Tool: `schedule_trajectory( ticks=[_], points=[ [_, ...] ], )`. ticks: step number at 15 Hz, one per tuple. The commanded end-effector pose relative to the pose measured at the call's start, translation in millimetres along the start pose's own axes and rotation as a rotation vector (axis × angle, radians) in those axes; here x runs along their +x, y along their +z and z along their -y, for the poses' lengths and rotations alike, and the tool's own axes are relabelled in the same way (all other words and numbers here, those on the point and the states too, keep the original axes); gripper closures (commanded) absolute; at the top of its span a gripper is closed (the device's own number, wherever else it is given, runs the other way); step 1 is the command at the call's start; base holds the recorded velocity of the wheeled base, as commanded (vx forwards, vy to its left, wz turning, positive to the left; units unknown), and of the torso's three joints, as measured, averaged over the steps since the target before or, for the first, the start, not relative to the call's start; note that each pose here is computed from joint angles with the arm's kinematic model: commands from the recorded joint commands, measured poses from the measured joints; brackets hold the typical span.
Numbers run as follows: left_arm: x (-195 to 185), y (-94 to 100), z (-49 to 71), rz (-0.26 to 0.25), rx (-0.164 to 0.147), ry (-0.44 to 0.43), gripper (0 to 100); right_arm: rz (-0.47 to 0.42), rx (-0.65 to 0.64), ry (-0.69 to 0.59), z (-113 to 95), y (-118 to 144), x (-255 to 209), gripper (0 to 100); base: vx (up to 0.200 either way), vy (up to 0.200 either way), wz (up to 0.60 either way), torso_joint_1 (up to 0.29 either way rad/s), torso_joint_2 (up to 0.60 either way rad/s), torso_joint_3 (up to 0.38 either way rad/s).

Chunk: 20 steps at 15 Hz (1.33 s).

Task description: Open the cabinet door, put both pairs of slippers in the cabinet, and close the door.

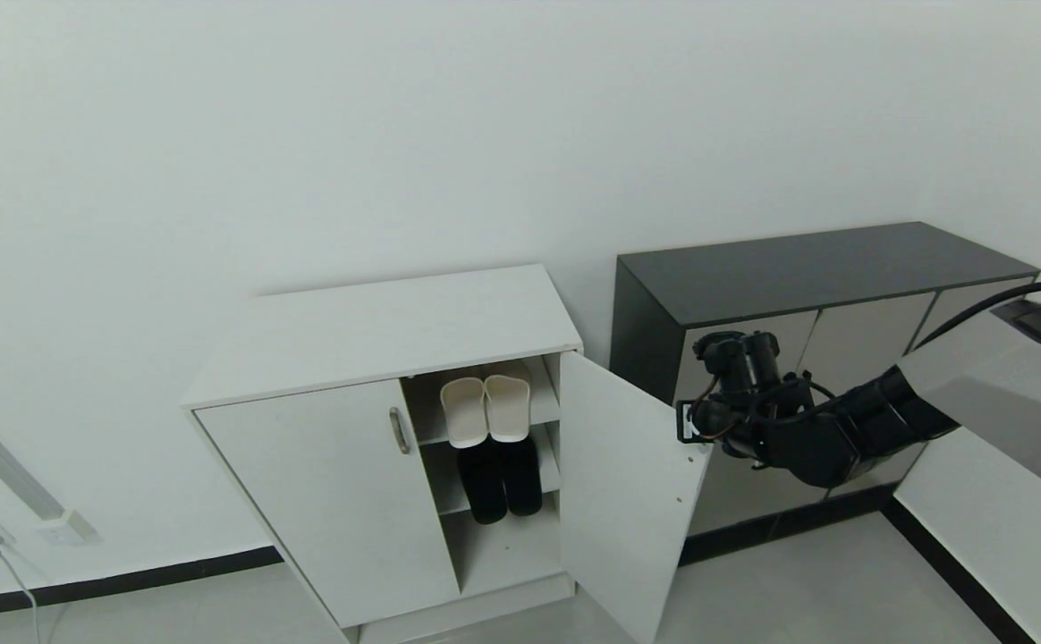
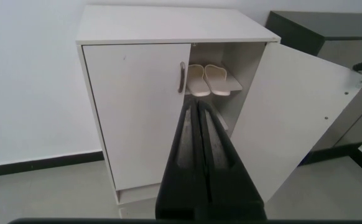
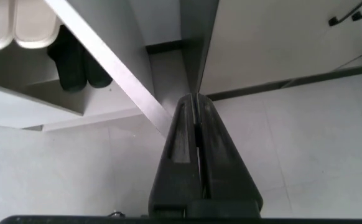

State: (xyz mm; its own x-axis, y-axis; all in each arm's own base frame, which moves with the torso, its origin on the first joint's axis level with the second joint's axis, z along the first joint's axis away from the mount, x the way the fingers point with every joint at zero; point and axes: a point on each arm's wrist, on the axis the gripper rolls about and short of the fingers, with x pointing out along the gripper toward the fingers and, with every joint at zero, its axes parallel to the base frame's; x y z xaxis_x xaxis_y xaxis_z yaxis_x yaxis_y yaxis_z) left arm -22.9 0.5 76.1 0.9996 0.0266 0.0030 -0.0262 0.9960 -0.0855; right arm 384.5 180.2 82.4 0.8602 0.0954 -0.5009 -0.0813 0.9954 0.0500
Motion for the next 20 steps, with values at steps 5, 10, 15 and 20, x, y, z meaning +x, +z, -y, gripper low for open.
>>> schedule_trajectory(
  ticks=[5,10,15,20],
  points=[
    [0.0,0.0,0.0,0.000,0.000,0.001,100,-0.011,-0.064,0.105,-43.7,-14.4,-34.1,100,0.000,0.000,0.00,0.000,0.00,0.000],
    [0.0,0.0,0.0,0.000,0.000,0.001,100,0.018,-0.112,0.242,-79.1,-23.4,-86.7,100,0.000,0.000,0.00,0.000,0.00,0.000],
    [0.0,0.0,0.0,0.000,0.000,0.001,100,0.102,-0.166,0.278,-76.0,-30.4,-95.1,100,0.000,0.000,0.00,0.000,0.00,0.000],
    [0.0,0.0,0.0,0.000,0.000,0.001,100,0.096,-0.173,0.282,-77.2,-34.4,-94.1,100,0.000,0.000,0.12,0.000,0.00,0.000]
  ],
)
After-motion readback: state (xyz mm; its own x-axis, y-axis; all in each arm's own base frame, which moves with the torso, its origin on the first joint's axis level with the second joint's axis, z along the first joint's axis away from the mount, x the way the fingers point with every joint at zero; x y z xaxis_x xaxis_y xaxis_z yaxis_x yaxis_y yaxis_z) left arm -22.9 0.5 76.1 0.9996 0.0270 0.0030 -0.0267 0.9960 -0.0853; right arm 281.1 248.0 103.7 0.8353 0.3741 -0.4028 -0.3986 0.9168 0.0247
